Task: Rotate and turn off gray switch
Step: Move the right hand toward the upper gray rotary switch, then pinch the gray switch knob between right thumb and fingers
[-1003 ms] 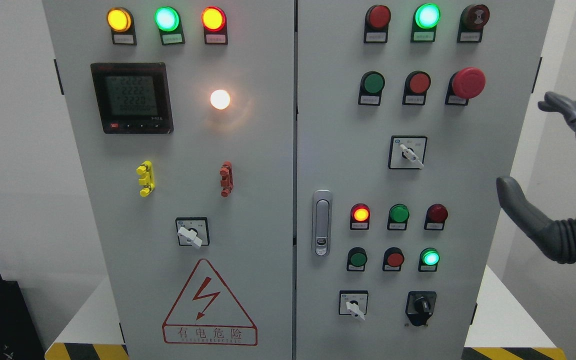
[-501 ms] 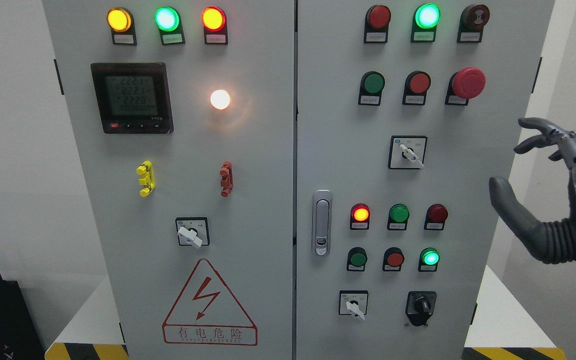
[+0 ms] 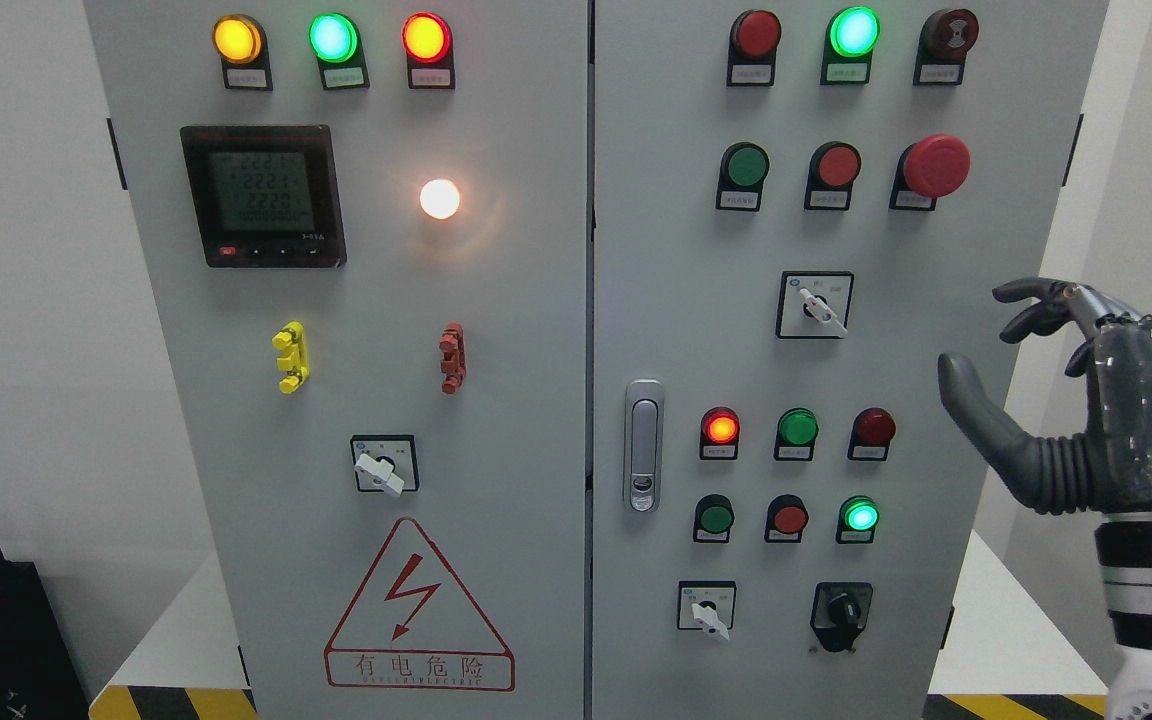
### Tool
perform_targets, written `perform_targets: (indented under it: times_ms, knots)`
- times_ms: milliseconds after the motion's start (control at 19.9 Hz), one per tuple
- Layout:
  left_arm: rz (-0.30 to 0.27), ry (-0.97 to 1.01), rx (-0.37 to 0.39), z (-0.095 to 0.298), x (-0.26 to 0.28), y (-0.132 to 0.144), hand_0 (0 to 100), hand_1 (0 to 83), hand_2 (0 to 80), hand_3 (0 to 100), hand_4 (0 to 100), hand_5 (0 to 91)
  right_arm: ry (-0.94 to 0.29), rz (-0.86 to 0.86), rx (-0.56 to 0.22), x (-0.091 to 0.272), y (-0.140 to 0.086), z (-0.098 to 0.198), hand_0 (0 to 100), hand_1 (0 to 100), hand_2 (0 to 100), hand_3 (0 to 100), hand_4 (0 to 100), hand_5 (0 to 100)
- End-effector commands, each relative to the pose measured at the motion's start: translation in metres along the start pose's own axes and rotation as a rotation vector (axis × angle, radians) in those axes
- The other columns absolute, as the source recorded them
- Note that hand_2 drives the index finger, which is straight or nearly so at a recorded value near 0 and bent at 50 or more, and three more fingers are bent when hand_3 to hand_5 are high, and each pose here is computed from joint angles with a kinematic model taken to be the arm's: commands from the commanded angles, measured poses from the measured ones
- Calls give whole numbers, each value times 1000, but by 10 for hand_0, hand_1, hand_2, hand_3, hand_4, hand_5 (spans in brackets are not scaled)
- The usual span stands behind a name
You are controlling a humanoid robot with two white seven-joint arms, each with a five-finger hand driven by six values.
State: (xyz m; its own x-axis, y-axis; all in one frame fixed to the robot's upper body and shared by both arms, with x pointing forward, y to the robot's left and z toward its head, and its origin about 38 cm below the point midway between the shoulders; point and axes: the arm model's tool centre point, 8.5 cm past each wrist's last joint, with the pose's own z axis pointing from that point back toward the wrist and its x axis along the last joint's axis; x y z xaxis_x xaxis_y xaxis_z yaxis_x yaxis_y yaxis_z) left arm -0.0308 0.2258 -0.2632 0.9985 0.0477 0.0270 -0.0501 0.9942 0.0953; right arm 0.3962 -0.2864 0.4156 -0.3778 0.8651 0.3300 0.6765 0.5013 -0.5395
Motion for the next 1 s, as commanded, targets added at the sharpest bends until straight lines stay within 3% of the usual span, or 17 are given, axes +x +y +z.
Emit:
perform_targets:
  times_ms: [0,351,953]
  knots:
    - [-3,14,6,1,-5,1,120,389,0,0,0,0,33,-76,16,31,36,-6,148,343,452,708,719,848]
    - [-3,14,4,1,-5,1,120,389,0,0,0,0,31,-95,22,47,49,-4,130,355,445,857,819,952]
    - [-3,14,4,1,-5,1,120,389,0,0,0,0,88,-91,-7,67,60,-7,130,366,529,877,840,966]
